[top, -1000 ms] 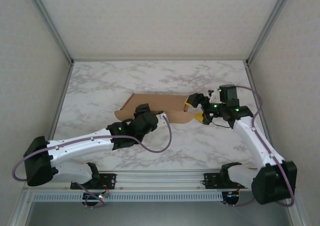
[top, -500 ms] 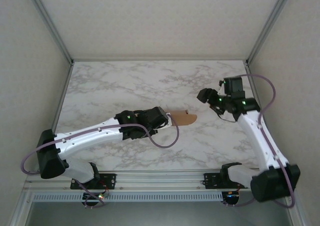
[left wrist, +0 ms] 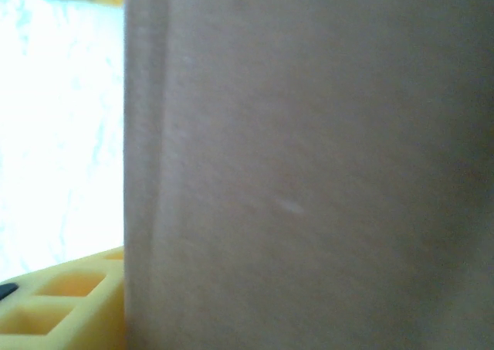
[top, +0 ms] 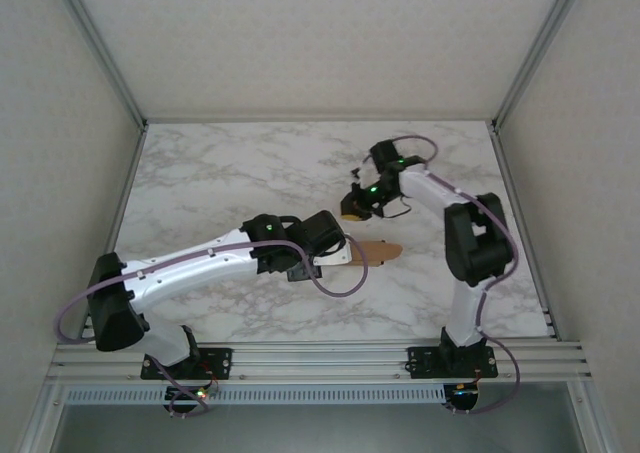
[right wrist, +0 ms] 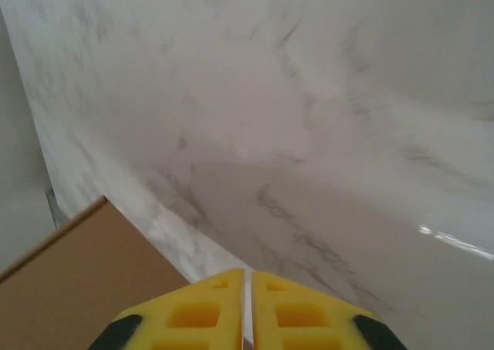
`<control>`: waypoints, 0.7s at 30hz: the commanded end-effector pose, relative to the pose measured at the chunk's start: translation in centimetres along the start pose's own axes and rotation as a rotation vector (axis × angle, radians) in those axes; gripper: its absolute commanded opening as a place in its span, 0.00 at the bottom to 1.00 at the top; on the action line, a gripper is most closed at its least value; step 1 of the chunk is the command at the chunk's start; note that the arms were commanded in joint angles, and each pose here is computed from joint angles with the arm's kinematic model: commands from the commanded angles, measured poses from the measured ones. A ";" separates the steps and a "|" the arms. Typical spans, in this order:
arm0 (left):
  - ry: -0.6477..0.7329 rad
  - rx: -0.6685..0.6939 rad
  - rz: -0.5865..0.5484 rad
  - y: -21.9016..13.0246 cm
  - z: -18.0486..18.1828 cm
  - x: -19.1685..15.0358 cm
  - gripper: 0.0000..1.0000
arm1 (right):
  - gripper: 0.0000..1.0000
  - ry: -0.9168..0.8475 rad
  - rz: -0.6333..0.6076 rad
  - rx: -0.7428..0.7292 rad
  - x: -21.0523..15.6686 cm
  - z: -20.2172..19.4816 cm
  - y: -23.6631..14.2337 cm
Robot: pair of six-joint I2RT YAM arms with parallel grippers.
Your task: Fold the paper box
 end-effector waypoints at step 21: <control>-0.065 0.049 -0.006 2.9 2.8 0.6 0.62 | 0.00 -0.037 0.319 0.021 -1.5 -0.3 8.1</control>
Point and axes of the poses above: each hand's point on the last joint's axis, 136 mm out from that joint toward the fingers, its own y axis out along the fingers, its own z axis along the line the jaws close on, x = y × z, the point moved 9 cm from there along -y, back along the fingers, and after that the axes turned 11 degrees about y, right-handed, at the moved point
